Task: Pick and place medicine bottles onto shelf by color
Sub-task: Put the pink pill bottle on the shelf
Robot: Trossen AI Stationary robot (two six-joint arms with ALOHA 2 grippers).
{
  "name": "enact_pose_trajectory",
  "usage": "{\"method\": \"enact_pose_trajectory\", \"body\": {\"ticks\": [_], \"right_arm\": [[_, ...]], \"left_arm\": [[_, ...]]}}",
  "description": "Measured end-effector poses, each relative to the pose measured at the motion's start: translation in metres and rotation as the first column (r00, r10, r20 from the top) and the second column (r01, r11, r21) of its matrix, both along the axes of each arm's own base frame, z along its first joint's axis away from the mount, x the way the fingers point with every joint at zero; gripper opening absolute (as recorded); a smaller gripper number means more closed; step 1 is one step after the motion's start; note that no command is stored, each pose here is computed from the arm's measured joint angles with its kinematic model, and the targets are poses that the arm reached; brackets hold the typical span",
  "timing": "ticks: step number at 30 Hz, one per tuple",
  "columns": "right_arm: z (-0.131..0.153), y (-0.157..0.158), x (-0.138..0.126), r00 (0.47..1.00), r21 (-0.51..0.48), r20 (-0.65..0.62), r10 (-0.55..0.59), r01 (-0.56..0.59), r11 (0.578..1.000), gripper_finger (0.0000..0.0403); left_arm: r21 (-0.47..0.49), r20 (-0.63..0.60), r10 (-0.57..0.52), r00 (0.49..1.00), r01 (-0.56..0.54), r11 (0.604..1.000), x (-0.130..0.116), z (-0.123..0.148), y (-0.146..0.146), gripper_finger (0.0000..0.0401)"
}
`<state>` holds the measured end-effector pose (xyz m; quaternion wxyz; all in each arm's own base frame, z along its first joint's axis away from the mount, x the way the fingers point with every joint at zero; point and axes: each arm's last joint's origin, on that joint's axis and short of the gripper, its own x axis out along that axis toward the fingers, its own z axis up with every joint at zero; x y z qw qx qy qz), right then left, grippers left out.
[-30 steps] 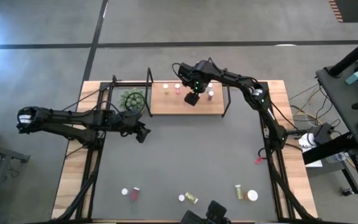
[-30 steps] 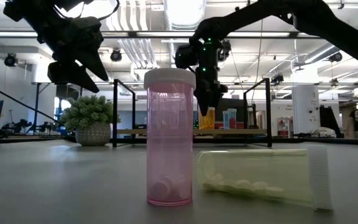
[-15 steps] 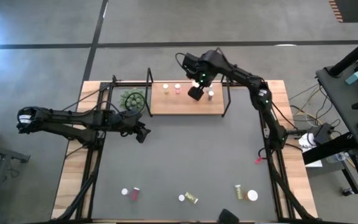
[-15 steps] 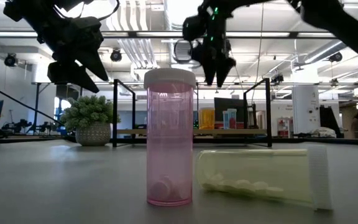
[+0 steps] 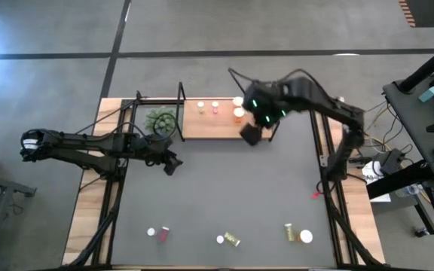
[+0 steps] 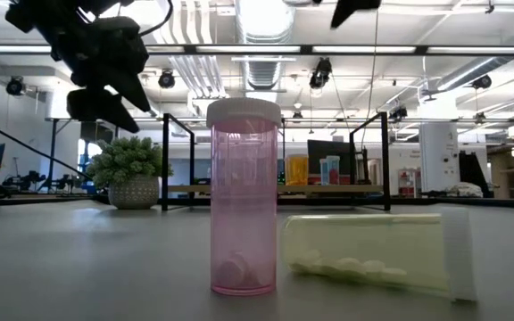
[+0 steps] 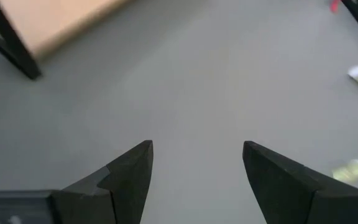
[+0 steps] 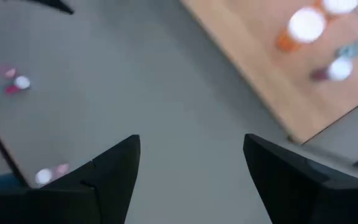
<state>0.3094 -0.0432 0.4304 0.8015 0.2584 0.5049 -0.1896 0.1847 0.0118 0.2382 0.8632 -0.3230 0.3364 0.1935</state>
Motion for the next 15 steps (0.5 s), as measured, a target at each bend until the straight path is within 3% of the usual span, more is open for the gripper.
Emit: {"method": "enact_pose_trajectory", "body": {"ticks": [7,11,15], "right_arm": [[-0.012,0.095,-0.007,1.0,-0.051,0.01,-0.008,0.009,0.999,0.0272],[-0.028,0.145,-0.002,0.989,-0.084,0.065,0.134,-0.129,0.988,0.0268],[-0.047,0.184,0.005,0.944,-0.155,0.099,0.314,-0.297,0.942,0.0262]], "left_arm": [[-0.069,0.006,-0.091,0.996,0.091,0.993,0.0,0.0,-0.007,0.0233],[-0.074,0.007,-0.132,0.991,0.132,0.989,0.0,0.0,-0.014,0.0233],[-0.154,0.017,-0.12,0.993,0.122,0.981,0.0,0.001,-0.027,0.0233]]}}
